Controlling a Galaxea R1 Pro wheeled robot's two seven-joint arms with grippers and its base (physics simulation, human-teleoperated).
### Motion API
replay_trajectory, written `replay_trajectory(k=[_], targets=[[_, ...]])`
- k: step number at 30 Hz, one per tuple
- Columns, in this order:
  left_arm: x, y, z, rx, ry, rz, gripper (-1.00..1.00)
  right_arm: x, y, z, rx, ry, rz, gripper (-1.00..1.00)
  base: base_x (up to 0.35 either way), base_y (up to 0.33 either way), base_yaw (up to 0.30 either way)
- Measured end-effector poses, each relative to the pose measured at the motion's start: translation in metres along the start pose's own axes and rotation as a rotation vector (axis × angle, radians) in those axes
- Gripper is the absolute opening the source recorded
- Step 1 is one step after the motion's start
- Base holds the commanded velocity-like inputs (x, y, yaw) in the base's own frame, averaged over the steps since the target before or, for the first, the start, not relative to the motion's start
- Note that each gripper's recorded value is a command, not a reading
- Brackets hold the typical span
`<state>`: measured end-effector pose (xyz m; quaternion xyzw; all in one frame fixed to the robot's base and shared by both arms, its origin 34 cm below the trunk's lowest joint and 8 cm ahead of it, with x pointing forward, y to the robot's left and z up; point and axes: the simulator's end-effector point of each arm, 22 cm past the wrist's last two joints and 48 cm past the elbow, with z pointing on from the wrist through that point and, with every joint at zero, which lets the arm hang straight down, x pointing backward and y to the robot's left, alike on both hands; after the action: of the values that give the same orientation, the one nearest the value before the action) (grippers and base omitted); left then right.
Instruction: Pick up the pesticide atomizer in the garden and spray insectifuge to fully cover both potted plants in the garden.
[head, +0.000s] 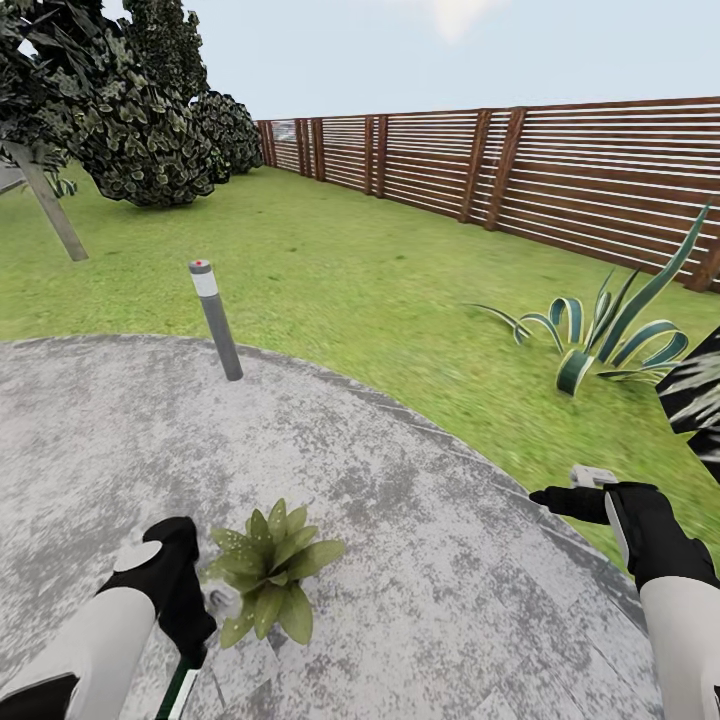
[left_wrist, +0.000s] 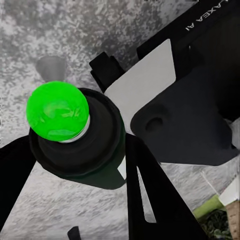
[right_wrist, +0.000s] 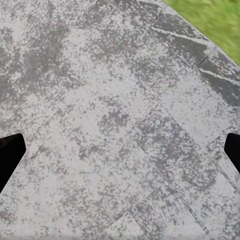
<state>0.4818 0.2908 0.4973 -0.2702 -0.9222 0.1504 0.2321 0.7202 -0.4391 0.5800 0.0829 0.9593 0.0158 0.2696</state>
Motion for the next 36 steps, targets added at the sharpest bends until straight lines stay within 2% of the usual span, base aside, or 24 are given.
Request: replay_trajectory(k=[6,13,18,23,28,31,34,36], targets=[[-0.020,0.020,-0.037,-0.091,-0.092,-0.007,-1.00,0.000,0.000,0.000,0.000,0.000,0.000,1.00,0.000,0.000,0.000],[-0.026,0.020,-0.044,-0.103,-0.107,-0.003,-1.00,0.000,0.000,0.000,-0.001,0.000,0.000,1.00,0.000,0.000,0.000],[-0.032,0.024,-0.056,-0.128,-0.134,-0.003,-1.00,0.000,0.000,0.000,-0.001,0.000,0.000,1.00,0.000,0.000,0.000],[-0.049,0.031,-0.086,-0.160,-0.179,0.004,-1.00,0.000,0.000,0.000,-0.002,0.000,0.000,1.00,0.000,0.000,0.000],[-0.044,0.027,-0.075,-0.142,-0.158,0.007,-1.00,0.000,0.000,0.000,0.000,0.000,0.000,1.00,0.000,0.000,0.006],[-0.025,0.011,-0.035,-0.057,-0.070,0.010,-1.00,0.000,0.000,0.000,0.000,0.000,0.000,1.00,0.000,0.000,0.141],[-0.018,0.004,-0.022,-0.026,-0.039,0.012,-1.00,0.000,0.000,0.000,0.000,0.000,0.000,1.00,0.000,0.000,0.229],[-0.018,0.004,-0.021,-0.024,-0.038,0.012,-1.00,0.000,0.000,0.000,0.000,0.000,0.000,1.00,0.000,0.000,0.137]])
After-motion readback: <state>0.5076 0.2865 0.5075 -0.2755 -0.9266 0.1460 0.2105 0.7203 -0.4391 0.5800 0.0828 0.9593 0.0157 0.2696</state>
